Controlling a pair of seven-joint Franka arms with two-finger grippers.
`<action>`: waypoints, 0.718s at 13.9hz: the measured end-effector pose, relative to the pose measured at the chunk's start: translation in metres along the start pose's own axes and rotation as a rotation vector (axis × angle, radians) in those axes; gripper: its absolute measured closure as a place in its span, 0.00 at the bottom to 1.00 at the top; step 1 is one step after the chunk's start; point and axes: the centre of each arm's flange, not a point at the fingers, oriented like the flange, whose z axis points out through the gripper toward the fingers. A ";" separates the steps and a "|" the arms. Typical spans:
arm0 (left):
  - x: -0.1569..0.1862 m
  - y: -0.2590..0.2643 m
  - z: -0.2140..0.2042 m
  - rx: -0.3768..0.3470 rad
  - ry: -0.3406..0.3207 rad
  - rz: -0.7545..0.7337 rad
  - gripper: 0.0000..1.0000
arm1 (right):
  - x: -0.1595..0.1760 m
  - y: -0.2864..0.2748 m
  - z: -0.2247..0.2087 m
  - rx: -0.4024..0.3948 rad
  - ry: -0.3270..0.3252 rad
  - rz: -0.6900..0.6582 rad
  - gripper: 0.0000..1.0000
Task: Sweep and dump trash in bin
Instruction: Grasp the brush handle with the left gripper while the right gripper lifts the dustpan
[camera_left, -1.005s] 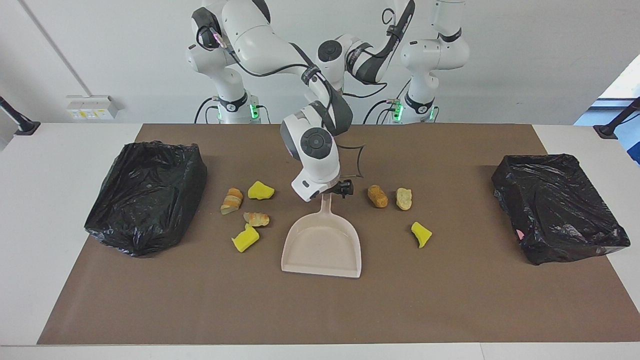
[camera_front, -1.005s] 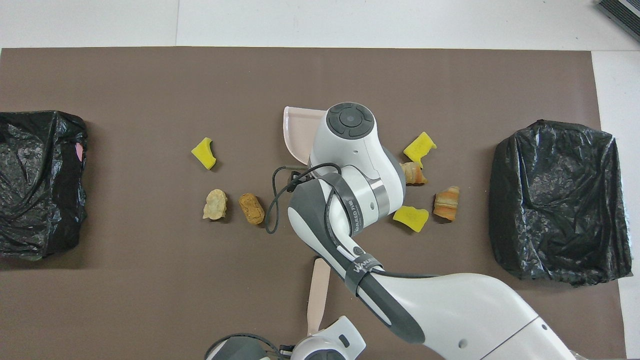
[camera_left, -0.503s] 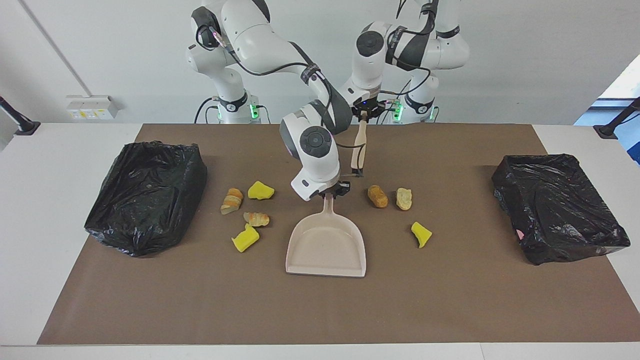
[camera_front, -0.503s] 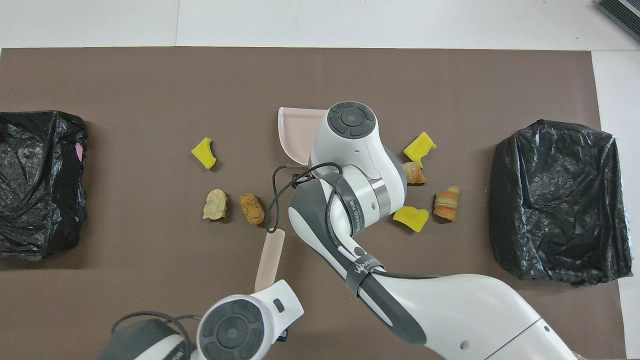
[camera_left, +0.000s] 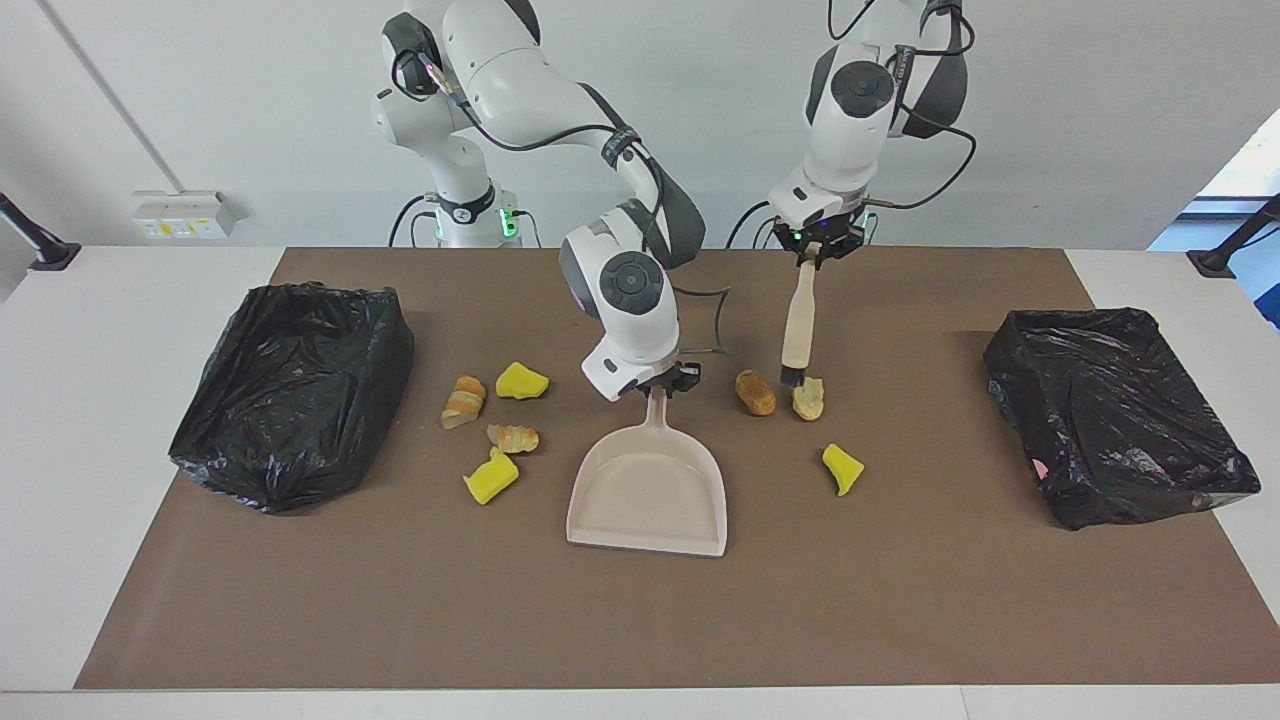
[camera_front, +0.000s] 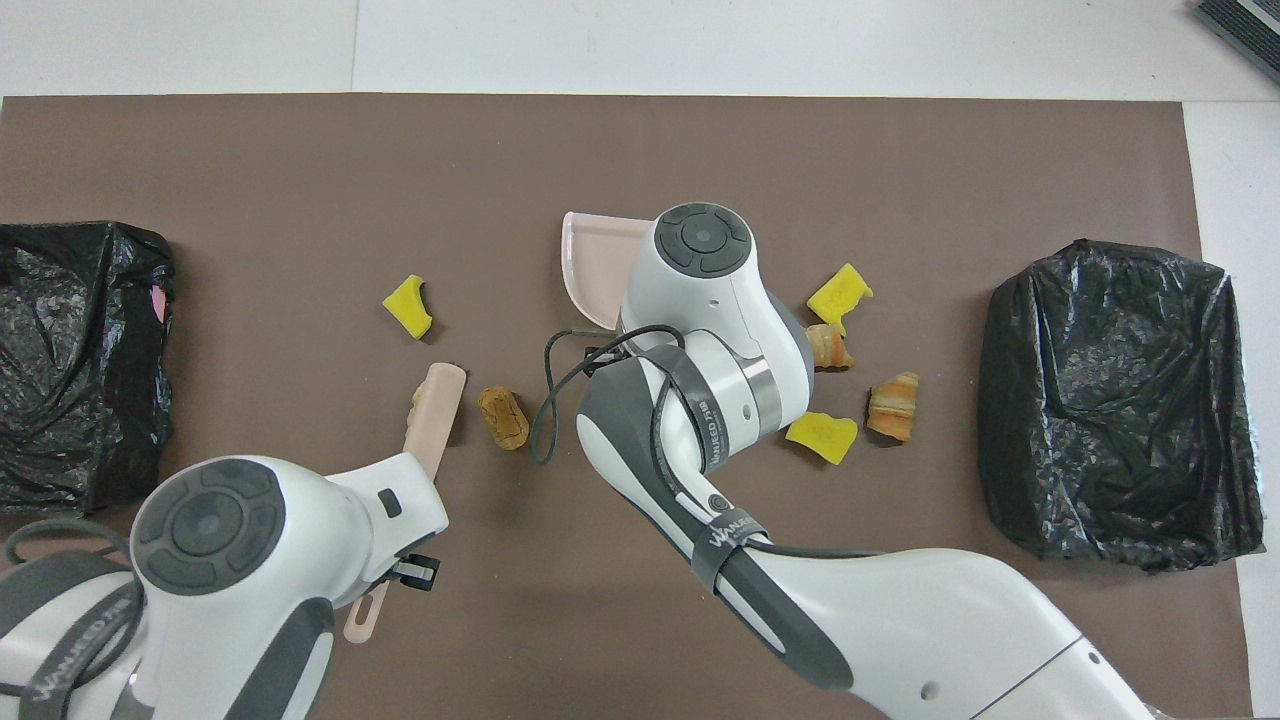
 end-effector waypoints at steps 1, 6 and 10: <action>0.013 -0.018 -0.004 -0.005 0.005 0.010 0.74 | 0.000 0.000 -0.001 0.000 0.001 0.000 0.68; 0.068 -0.110 -0.004 -0.023 0.053 0.118 0.74 | -0.007 0.009 -0.035 -0.002 0.006 -0.054 0.68; 0.098 -0.133 0.018 -0.016 0.044 0.149 0.74 | -0.015 0.049 -0.100 -0.021 -0.002 -0.170 0.68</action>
